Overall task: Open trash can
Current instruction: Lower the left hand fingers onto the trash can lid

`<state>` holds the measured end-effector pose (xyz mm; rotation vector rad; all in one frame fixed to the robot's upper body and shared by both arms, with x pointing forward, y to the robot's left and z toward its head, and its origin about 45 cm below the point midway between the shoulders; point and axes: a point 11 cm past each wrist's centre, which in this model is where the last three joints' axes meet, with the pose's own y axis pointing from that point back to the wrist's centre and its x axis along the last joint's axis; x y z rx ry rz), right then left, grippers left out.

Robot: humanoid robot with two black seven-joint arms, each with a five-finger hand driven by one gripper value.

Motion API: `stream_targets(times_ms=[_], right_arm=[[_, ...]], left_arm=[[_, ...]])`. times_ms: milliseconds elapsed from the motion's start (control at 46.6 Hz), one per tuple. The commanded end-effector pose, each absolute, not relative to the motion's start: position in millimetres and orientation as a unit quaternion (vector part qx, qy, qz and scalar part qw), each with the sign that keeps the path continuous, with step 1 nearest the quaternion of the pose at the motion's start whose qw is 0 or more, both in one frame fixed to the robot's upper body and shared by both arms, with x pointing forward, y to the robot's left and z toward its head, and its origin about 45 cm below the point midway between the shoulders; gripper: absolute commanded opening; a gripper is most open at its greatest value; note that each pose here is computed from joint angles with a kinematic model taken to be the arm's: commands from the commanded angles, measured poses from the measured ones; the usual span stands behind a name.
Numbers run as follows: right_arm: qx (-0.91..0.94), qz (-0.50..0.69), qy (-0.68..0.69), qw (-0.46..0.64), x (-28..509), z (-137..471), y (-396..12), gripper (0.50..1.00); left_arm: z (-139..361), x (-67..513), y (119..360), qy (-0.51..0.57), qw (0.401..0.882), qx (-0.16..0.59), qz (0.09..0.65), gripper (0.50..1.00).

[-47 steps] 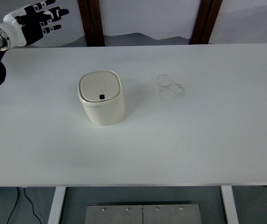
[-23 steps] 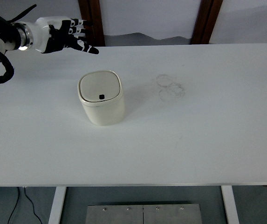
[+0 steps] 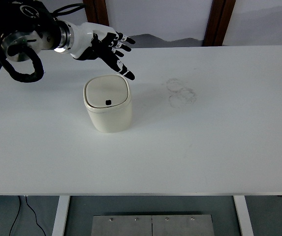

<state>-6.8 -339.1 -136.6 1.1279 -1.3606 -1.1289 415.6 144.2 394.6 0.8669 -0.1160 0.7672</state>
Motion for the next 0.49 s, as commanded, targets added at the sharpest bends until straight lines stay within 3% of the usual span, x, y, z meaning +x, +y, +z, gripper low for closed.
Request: stream_targets(times_ms=[0,473], right_arm=[[0.466,-0.467,-0.562,0.499,-7,-137,-339,0.995],[0.467,-0.466,-0.561,0.499,-7,-137,-339,0.995]], left_arm=[[394,412,138,-0.057,0.828,0.431,0.354,1.0],[378,400,155,-0.023,0.79,0.516,0.33,1.0]])
